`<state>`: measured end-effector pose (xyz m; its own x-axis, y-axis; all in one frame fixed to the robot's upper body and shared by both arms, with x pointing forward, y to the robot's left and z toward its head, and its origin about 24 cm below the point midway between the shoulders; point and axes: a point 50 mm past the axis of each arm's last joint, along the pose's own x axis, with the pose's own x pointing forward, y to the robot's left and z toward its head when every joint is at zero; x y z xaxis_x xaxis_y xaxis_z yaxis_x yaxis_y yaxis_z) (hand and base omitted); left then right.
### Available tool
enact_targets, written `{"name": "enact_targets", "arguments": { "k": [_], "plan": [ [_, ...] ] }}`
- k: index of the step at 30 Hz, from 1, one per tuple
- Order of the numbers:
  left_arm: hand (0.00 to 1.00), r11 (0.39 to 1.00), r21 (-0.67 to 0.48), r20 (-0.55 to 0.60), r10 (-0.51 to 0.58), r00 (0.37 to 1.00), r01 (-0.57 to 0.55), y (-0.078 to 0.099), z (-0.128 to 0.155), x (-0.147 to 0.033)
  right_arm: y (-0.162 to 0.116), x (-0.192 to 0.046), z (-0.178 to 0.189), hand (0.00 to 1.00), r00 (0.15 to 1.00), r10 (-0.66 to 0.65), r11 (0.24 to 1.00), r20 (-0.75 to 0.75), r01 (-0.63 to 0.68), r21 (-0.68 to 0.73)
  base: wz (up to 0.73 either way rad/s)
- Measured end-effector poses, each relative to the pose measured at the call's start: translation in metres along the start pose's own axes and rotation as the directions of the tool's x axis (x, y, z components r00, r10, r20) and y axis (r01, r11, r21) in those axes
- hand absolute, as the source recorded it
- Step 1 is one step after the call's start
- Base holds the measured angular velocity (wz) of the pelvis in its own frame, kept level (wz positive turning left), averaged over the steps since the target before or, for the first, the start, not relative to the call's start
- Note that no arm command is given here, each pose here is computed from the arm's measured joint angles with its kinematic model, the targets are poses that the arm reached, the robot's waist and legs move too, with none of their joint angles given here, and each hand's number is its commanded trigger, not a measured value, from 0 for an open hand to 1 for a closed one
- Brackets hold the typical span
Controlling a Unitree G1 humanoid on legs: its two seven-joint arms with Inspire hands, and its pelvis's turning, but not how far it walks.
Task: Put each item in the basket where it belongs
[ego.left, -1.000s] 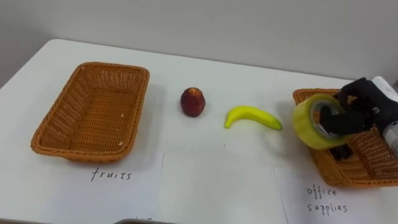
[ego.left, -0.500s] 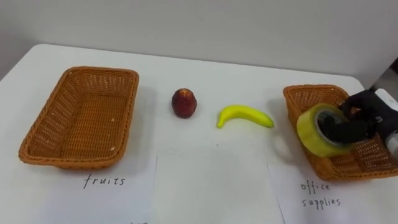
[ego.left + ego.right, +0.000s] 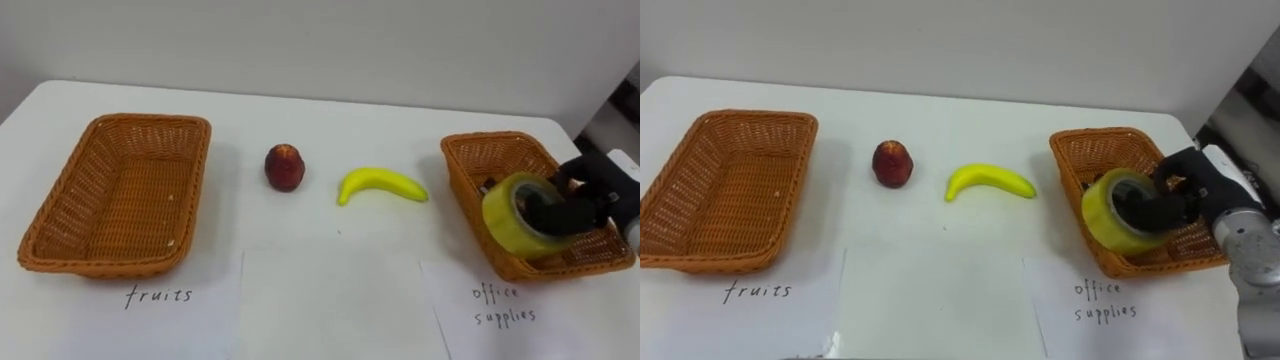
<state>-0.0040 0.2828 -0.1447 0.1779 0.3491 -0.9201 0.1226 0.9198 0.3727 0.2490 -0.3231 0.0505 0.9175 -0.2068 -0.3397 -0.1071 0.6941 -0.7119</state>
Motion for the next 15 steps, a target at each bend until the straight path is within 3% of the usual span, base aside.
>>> {"name": "enact_targets", "arguments": {
  "k": [1,3,4,5,15],
  "plan": [
    [0.00,1.000,0.001,-0.003,0.000,1.000,0.000,0.000,0.000,0.000,0.000,0.000,0.000,0.81,1.000,0.000,1.000,-0.003,0.000,-0.002,-0.04],
    [0.00,1.000,0.001,-0.007,0.001,1.000,-0.001,0.000,0.000,0.000,-0.001,0.000,-0.001,0.63,1.000,0.004,1.000,-0.009,-0.004,0.001,-0.06],
    [0.00,1.000,0.001,-0.008,0.001,1.000,-0.001,0.000,-0.001,0.000,-0.001,0.000,-0.002,0.40,1.000,0.006,1.000,-0.013,-0.006,0.003,-0.05],
    [0.00,1.000,0.001,-0.008,0.001,1.000,-0.001,0.000,-0.001,0.000,-0.001,0.000,-0.002,0.00,1.000,0.005,1.000,-0.013,-0.005,0.003,-0.04],
    [0.00,1.000,0.004,0.008,0.000,1.000,0.000,0.001,0.007,0.002,0.006,-0.001,-0.017,0.00,0.995,0.055,0.998,-0.080,-0.054,0.019,-0.02]
  ]
}}
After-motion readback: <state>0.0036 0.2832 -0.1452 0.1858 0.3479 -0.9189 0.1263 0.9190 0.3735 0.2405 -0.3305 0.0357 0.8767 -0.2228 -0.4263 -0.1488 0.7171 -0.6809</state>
